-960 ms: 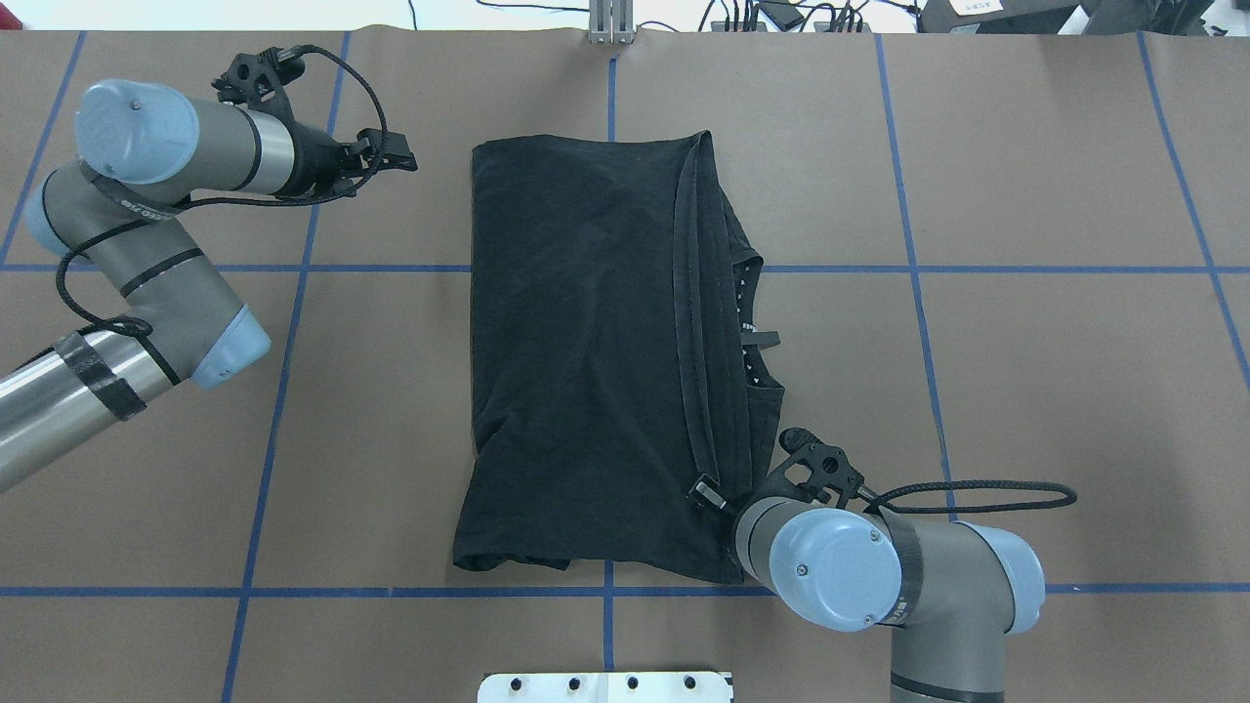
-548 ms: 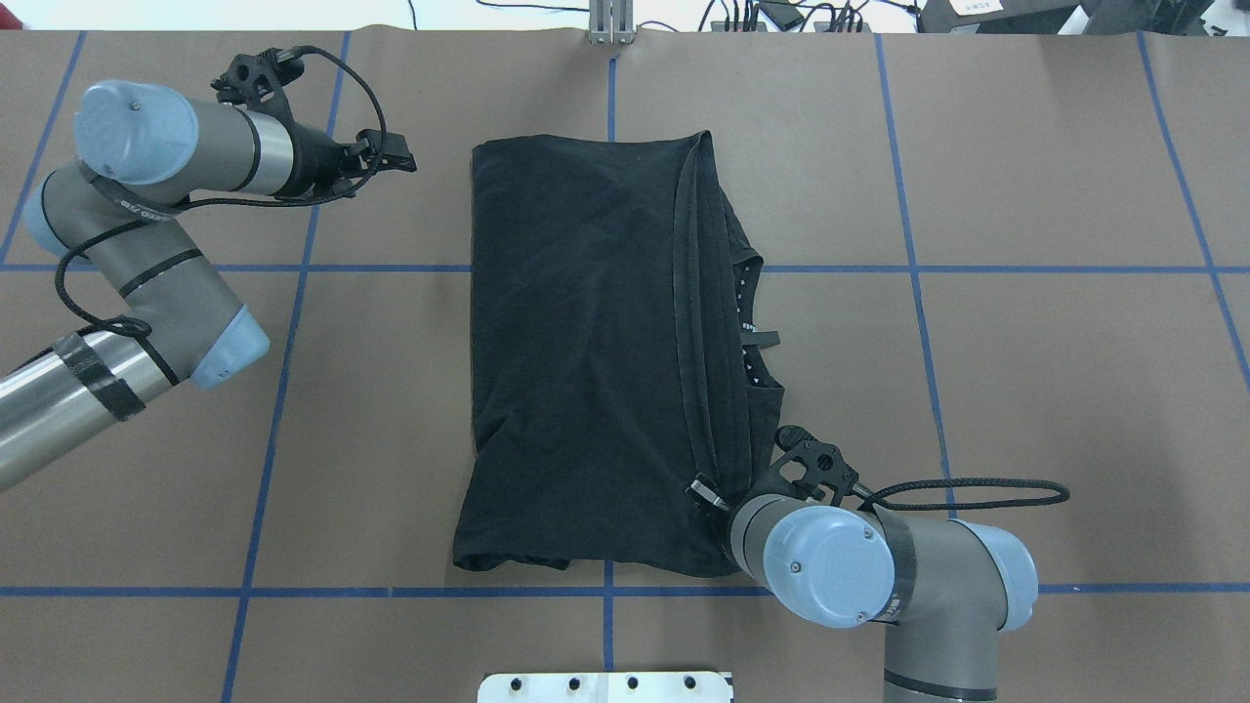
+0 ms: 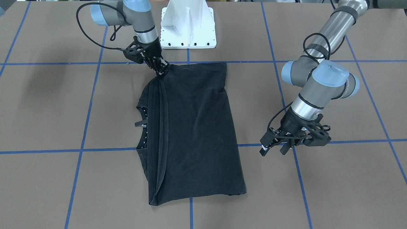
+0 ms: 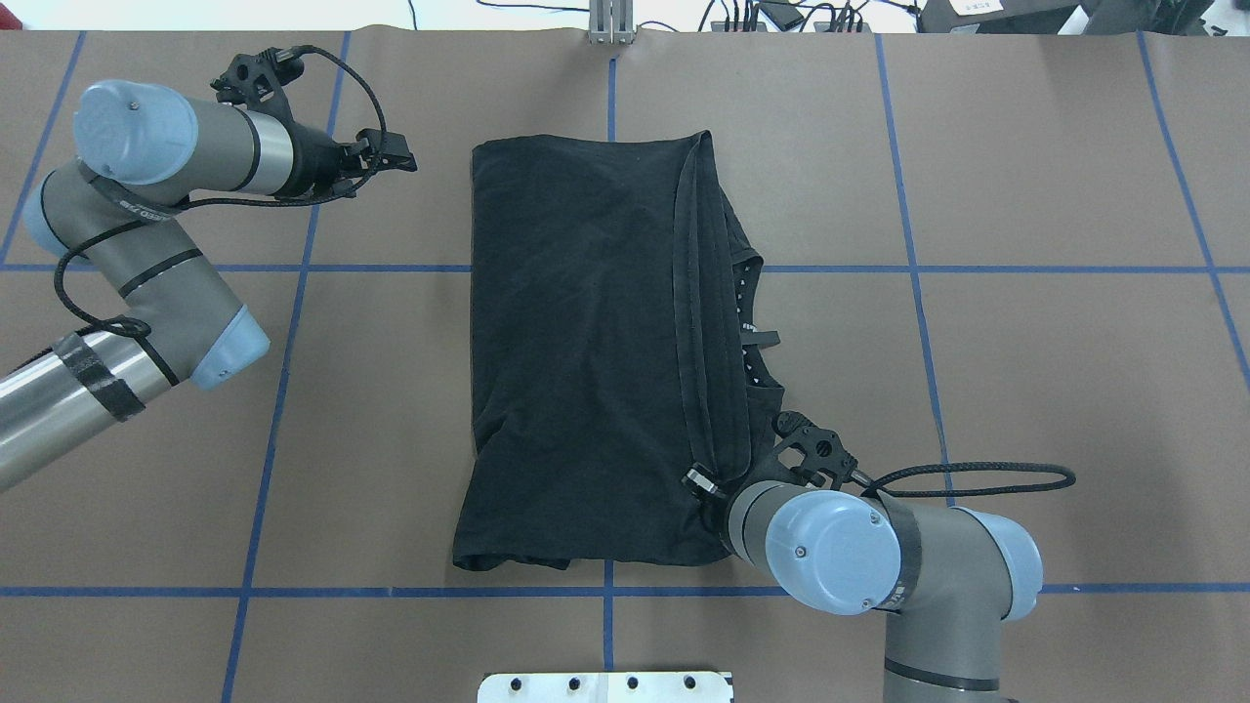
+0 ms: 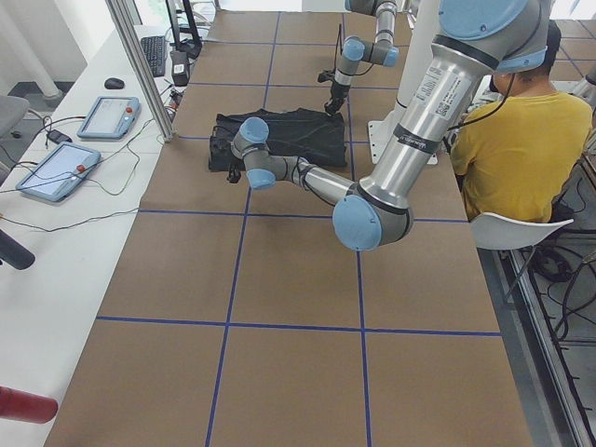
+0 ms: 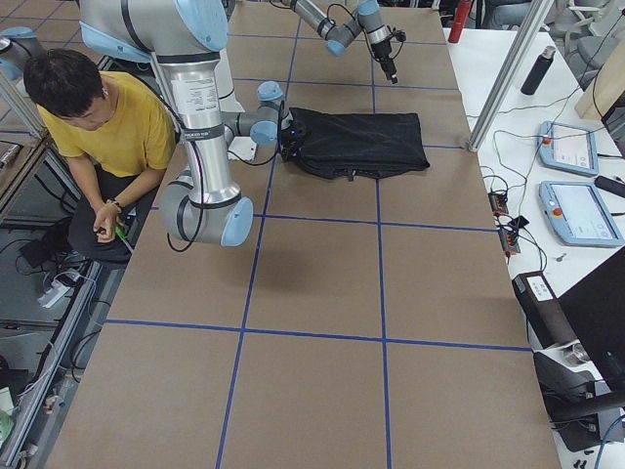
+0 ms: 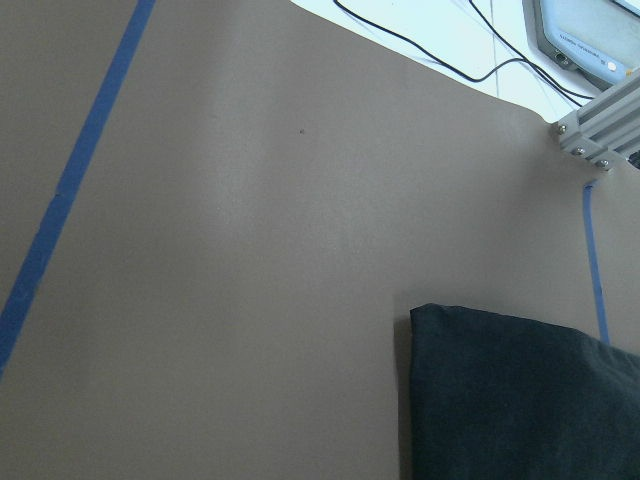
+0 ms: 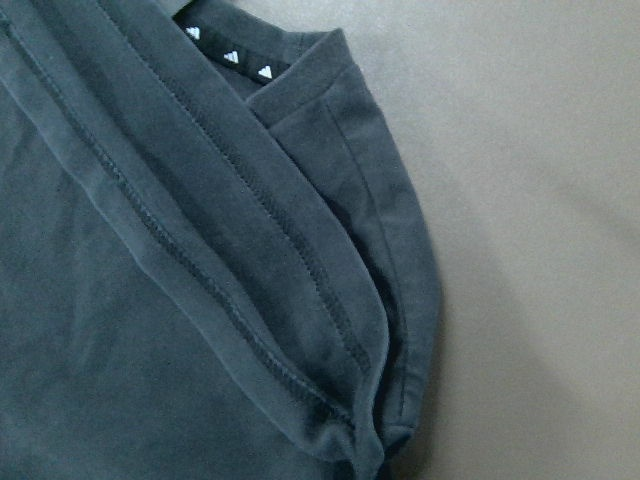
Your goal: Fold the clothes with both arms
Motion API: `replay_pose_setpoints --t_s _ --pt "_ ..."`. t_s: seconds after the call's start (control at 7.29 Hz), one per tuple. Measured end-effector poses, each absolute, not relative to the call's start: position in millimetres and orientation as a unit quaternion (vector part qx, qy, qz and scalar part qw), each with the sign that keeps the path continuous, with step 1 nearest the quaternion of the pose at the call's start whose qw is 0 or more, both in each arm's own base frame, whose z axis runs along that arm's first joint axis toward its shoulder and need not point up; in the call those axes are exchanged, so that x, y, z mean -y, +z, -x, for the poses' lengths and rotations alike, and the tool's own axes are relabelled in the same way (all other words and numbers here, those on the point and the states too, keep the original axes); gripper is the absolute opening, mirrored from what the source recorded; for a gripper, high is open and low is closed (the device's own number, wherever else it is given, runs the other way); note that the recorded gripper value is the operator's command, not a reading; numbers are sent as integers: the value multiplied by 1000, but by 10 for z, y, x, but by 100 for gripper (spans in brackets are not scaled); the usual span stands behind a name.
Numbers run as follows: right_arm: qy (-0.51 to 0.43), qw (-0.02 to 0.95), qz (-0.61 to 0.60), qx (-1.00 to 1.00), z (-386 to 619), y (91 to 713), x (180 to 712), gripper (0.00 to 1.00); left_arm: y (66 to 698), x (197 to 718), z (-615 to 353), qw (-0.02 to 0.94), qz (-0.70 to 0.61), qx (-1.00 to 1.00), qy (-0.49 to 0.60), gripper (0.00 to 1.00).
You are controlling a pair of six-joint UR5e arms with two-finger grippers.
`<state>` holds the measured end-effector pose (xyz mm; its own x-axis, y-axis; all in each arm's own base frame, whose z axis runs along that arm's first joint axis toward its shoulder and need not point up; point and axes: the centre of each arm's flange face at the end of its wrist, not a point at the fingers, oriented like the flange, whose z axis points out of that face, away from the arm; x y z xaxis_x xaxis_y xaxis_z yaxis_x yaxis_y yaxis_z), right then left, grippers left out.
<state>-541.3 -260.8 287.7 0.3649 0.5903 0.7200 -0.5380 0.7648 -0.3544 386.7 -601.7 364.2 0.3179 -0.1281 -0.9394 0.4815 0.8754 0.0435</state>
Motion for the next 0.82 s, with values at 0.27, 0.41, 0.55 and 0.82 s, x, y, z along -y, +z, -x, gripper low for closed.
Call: replay_pose_setpoints --t_s 0.27,0.41,0.55,0.82 --pt "341 819 35 460 5261 2735 2619 0 3462 5544 -3944 765 -114 -590 -232 99" --pt "341 818 37 461 5228 2721 2619 0 3321 4979 -4044 743 -85 -614 -253 99" --pt "341 818 37 461 5208 2727 2615 0 3229 4364 -4120 725 -58 -632 -267 99" --pt "341 818 38 462 5181 2721 2611 0 3203 3399 -4396 709 -6 -643 -290 99"
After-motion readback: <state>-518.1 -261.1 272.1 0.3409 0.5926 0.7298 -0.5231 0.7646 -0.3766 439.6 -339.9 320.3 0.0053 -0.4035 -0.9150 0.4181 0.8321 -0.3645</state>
